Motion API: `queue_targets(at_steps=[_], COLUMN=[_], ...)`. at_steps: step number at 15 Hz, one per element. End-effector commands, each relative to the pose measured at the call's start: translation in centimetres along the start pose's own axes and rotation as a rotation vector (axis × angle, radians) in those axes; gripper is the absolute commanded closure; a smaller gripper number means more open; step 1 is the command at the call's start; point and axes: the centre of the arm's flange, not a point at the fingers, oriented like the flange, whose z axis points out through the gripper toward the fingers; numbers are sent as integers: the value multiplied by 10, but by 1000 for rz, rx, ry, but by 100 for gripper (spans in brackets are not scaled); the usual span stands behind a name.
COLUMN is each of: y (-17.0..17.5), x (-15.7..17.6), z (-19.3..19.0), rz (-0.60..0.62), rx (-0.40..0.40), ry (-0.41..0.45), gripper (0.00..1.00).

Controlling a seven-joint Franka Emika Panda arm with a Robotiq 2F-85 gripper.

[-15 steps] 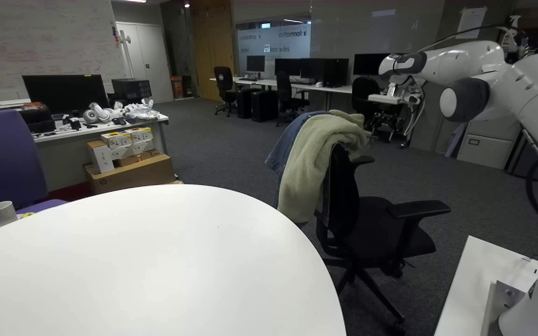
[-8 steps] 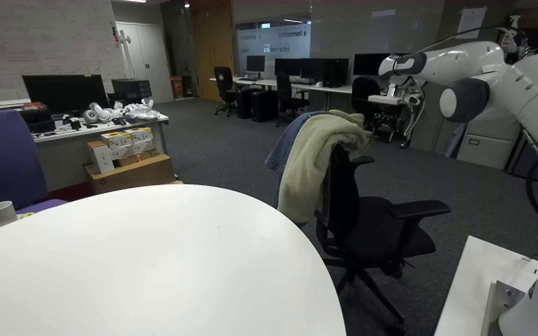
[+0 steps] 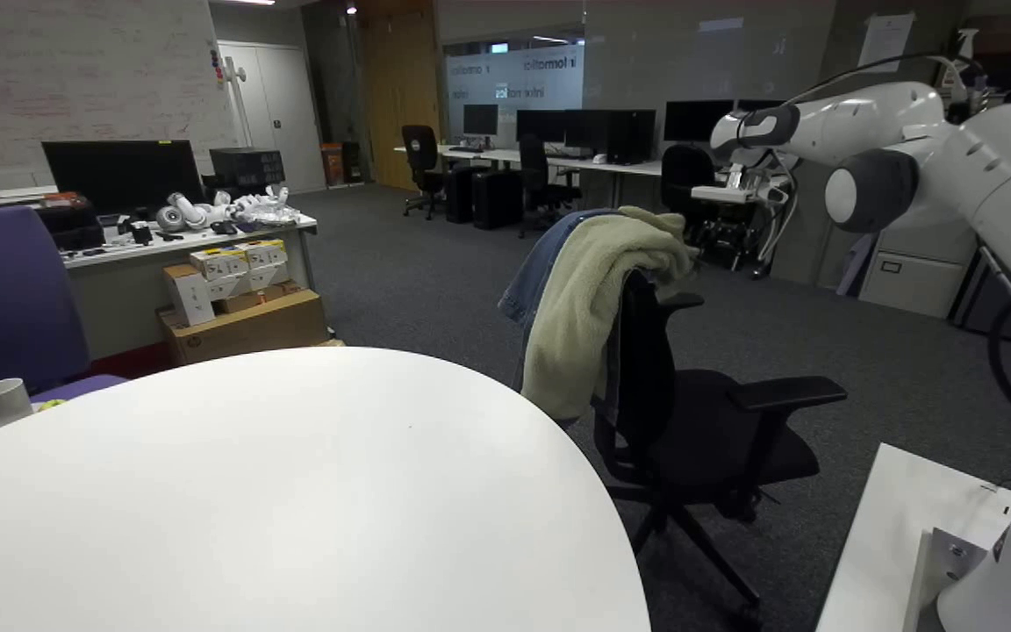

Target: Put the jersey on the table

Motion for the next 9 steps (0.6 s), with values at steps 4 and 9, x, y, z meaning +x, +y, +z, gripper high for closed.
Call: queue_targets(at_steps=[4, 9], y=[4, 1], x=[-9, -29], z=[-16, -23], rz=[-3, -34], rx=[41, 68], ry=[-33, -62], gripper=[0, 0])
